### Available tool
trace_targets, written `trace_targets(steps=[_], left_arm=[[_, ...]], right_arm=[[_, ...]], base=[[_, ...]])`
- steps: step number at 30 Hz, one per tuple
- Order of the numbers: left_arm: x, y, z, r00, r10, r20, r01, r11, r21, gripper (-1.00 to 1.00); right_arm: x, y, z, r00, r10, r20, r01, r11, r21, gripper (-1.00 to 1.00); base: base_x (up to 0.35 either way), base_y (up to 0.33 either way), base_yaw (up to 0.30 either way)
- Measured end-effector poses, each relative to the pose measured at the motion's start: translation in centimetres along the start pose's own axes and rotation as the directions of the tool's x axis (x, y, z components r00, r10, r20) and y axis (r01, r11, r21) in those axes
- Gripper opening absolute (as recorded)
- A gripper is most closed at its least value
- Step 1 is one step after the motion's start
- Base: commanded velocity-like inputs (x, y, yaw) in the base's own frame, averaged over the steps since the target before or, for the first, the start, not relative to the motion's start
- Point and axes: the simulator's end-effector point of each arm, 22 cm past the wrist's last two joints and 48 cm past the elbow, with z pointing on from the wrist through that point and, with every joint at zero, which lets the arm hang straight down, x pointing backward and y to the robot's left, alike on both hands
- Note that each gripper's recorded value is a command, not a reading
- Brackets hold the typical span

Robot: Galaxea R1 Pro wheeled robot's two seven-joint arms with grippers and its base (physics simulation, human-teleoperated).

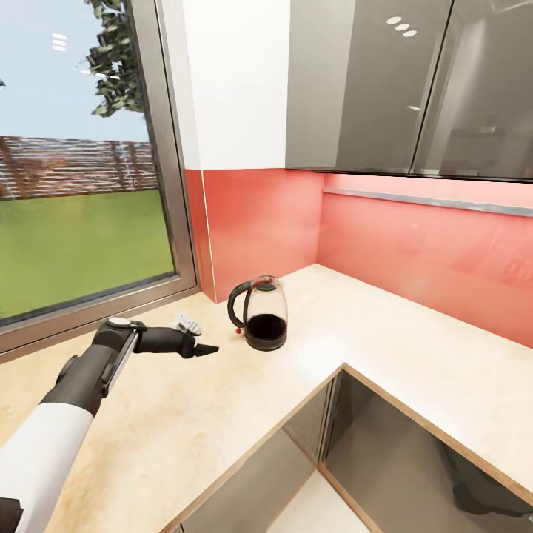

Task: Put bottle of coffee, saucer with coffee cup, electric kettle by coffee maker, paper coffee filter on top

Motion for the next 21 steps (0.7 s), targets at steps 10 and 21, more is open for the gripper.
trace_targets(steps=[10, 21], left_arm=[[-0.1, 0.0, 0.0, 1.0, 0.003, 0.003, -0.003, 1.0, -0.001, 1.0], [-2.3, 3.8, -2.5, 0.996, -0.019, 0.088, 0.031, 0.991, -0.133, 1.0]], right_arm=[[0.0, 0.0, 0.0, 1.0, 0.0, 0.0, 0.0, 1.0, 0.0, 1.0], [0.0, 0.0, 0.0, 1.0, 0.0, 0.0, 0.0, 1.0, 0.001, 1.0]], base=[[0.166, 0.0, 0.0], [0.009, 0.0, 0.0]])
